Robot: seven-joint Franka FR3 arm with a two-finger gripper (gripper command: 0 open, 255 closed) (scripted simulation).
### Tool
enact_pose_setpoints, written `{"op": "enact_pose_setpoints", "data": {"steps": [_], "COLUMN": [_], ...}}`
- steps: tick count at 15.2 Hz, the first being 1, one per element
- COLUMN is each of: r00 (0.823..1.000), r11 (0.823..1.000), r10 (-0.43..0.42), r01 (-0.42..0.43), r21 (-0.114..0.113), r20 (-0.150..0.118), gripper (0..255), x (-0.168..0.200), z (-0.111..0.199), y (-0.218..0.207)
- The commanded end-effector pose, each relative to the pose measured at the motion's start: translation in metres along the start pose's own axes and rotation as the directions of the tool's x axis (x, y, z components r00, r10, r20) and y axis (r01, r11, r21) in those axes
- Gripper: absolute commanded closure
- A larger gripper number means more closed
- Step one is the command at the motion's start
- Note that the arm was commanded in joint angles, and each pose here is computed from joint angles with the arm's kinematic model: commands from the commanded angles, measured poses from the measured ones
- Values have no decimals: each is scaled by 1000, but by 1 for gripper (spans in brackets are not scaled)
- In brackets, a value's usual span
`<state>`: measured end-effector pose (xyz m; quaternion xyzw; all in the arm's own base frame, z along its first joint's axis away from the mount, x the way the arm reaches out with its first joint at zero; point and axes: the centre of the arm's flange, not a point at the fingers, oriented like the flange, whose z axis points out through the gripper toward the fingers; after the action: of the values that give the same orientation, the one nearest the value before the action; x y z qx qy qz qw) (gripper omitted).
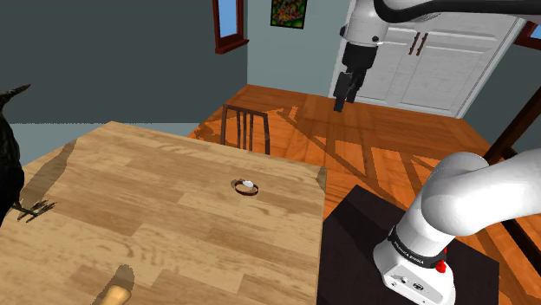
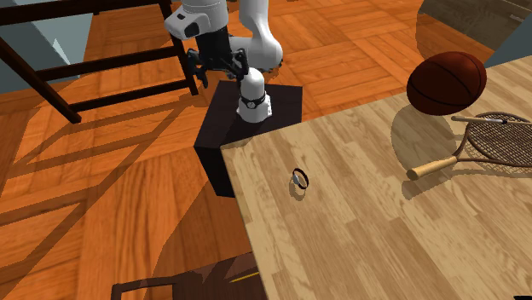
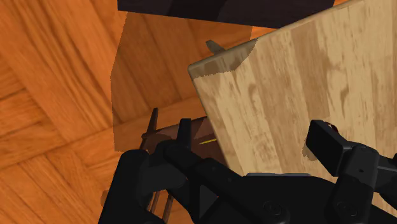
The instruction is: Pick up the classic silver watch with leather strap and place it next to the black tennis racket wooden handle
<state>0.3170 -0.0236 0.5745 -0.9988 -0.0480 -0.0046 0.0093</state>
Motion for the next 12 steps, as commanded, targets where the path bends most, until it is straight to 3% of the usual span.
{"op": "enact_pose_setpoints", "data": {"steps": [1,12], "r00": [1000,996], "r11": [1000,997], "r10": [0,-73], "r01": [0,72], "r21": [0,34], "r20": [0,42], "gripper": [0,0], "x": [0,75], "z": [0,90], "y": [0,-86]}}
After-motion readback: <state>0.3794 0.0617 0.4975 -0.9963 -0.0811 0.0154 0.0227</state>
